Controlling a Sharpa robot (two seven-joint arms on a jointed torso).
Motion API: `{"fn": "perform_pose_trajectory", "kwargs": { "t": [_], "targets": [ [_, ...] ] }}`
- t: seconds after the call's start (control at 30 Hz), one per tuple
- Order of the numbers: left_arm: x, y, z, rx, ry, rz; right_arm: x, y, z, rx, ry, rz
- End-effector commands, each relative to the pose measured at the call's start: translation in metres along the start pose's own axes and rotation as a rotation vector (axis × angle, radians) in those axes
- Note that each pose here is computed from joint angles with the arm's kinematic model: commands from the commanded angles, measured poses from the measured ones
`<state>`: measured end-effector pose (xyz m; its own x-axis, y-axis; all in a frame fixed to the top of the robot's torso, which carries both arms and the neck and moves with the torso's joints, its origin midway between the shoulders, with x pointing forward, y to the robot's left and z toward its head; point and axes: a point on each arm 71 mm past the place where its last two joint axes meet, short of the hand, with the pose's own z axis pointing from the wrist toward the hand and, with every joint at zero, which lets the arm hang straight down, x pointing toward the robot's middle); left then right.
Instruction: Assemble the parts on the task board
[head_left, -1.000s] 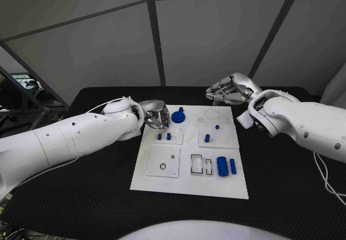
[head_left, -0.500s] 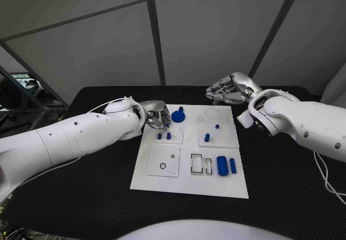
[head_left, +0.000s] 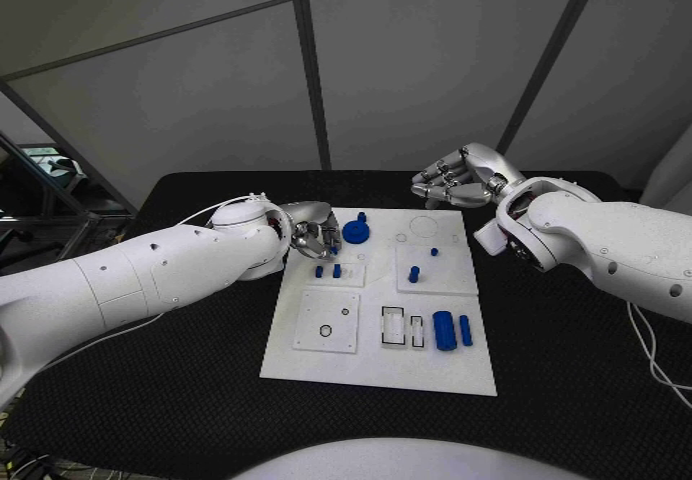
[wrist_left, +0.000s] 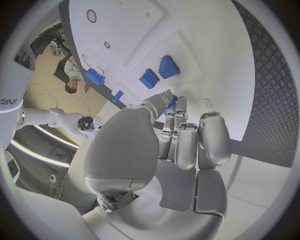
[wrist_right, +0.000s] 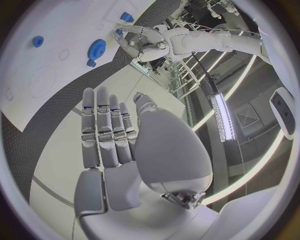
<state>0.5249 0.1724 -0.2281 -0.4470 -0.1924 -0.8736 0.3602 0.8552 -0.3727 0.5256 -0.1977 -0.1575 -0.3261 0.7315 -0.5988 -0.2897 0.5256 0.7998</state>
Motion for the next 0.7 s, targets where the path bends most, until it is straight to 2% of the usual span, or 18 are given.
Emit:
{"fn": "perform_pose_trajectory", "kwargs": {
  "t": [0.03,0.7],
  "targets": [
    [0.0004,0.0009,-0.0002,-0.009,0.011,-0.001,-0.0003,0.0014,0.0003,-0.008,0.003,-0.001],
    [-0.0014,0.0074,-0.0049,-0.027,-0.004,-0.002,-0.0042,-0.0051,-0.0006,0.022,0.014,-0.038]
  ]
}}
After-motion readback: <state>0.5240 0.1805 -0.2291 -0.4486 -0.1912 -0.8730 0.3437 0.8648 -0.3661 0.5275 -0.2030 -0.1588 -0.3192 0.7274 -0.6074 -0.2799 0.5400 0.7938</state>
